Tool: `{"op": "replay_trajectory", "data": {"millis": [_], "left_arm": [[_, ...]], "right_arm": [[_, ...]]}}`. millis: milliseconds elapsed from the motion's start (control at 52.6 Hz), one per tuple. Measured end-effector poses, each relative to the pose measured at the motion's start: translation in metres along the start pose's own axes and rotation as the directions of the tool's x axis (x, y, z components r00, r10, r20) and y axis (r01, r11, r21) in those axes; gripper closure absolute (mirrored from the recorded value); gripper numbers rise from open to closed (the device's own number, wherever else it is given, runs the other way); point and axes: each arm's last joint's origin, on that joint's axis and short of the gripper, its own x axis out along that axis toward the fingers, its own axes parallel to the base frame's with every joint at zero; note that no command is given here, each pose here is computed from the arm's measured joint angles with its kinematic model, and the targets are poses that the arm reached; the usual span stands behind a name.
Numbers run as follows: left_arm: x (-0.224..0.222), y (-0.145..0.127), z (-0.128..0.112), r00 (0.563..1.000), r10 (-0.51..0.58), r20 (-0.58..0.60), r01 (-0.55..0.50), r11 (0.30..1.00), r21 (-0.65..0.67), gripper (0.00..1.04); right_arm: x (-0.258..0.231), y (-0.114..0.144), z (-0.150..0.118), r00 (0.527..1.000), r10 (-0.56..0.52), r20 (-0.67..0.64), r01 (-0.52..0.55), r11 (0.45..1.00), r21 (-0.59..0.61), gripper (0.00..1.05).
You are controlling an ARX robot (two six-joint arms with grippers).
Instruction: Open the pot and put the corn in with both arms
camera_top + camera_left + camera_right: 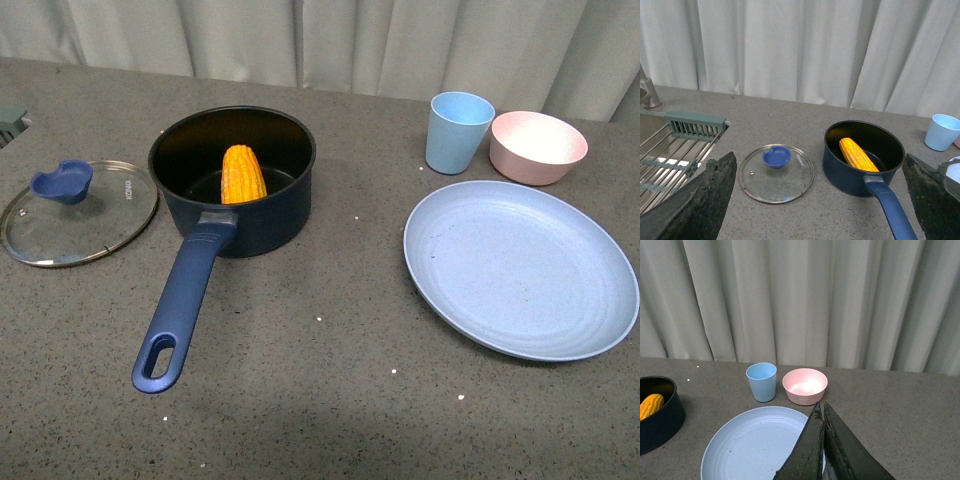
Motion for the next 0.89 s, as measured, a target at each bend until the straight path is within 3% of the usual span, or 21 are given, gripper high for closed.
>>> {"op": "replay_trajectory", "data": {"millis": [798,893], "left_arm": [[0.000,0.000,0.000,1.000,0.000,0.000,0.000,1.000,0.000,0.06],[0.000,0.000,0.000,1.000,0.000,0.000,0.000,1.000,0.000,0.06]], "right_arm": [[-0.015,0.000,-0.003,1.000,0.003,-0.006,-0.003,1.000,0.000,1.04],[-0.015,0.000,-0.003,1.000,0.002,-0.006,-0.002,1.000,-0.002,0.92]]}}
